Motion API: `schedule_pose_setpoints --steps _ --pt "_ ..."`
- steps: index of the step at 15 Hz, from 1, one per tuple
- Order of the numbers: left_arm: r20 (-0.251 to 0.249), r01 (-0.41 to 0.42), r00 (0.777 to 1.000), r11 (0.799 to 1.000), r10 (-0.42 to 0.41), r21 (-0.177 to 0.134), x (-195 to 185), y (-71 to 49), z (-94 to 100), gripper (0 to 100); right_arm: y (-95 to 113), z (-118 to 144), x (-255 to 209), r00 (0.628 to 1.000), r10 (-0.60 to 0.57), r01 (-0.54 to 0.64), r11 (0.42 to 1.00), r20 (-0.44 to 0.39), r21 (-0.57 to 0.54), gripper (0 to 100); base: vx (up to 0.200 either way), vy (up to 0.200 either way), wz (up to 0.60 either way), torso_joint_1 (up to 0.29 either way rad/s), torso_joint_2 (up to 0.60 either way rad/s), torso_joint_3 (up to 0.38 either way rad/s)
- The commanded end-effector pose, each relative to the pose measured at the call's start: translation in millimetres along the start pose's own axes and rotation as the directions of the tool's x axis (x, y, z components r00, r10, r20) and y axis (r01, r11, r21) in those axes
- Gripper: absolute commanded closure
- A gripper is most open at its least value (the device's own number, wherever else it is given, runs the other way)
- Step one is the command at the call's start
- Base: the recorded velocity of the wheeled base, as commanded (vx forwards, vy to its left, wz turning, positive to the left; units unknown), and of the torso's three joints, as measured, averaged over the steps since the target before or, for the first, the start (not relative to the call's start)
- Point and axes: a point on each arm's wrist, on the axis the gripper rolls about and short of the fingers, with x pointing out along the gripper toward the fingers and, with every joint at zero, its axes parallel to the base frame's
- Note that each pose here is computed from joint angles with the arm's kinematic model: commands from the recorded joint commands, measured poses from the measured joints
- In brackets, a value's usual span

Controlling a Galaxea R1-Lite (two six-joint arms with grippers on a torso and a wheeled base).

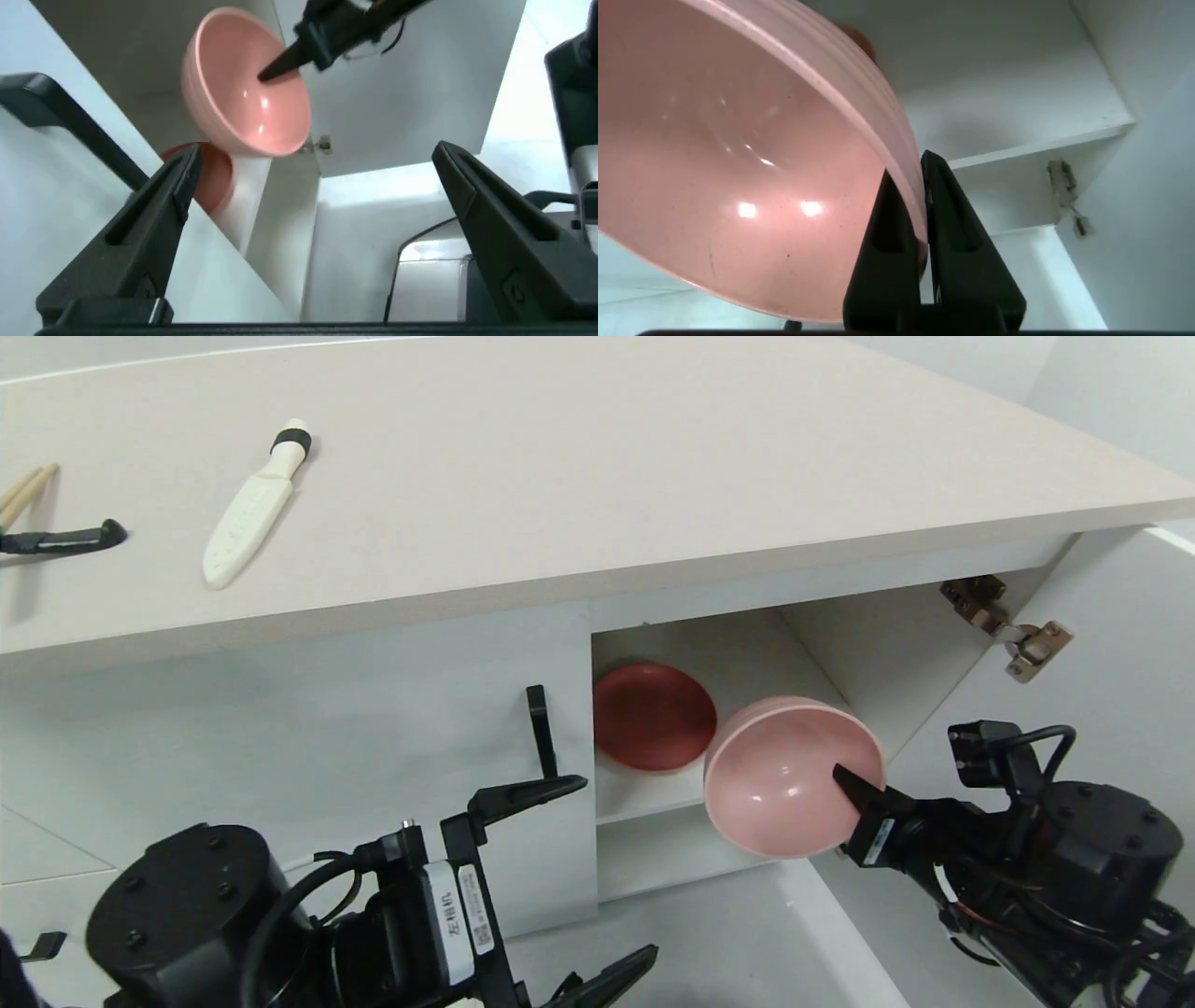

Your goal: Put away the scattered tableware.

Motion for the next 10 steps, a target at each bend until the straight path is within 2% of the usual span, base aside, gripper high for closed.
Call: schedule_pose_setpoints --steps 1,2,6,8,10 --pt "0.007 -0.002 1.000 1.000 0.002 0.000 -16.4 -0.3 4.6 0 6.1 -9.9 11.9 0.999 0.015 -0.015 1.000 -0.030 -0.010 100 0.000 0.000 0.00 0.000 0.00 0.000" --pt "0.005 0.039 0.999 0.999 -0.039 -0.006 -30.0 -6.0 4.3 0 13.3 -8.5 20.0 0.998 0.053 -0.054 0.999 -0.016 -0.004 100 0.000 0.000 0.00 0.000 0.00 0.000" --pt "0.033 0.027 0.999 1.000 -0.027 0.001 -53.1 -9.3 13.7 0 24.0 -5.7 40.0 0.984 0.177 -0.177 0.984 -0.005 -0.005 100 0.000 0.000 0.00 0.000 0.00 0.000" --pt "0.061 0.010 0.998 1.000 -0.011 0.009 -57.6 -7.5 19.6 0 26.5 -8.8 53.8 0.984 0.178 -0.178 0.984 0.002 -0.006 100 0.000 0.000 0.00 0.000 0.00 0.000" --pt "0.050 -0.027 0.998 0.999 0.025 0.032 -60.2 -2.3 18.3 0 23.1 -18.9 71.8 0.988 0.155 -0.155 0.987 -0.011 -0.042 100 0.000 0.000 0.00 0.000 0.00 0.000"
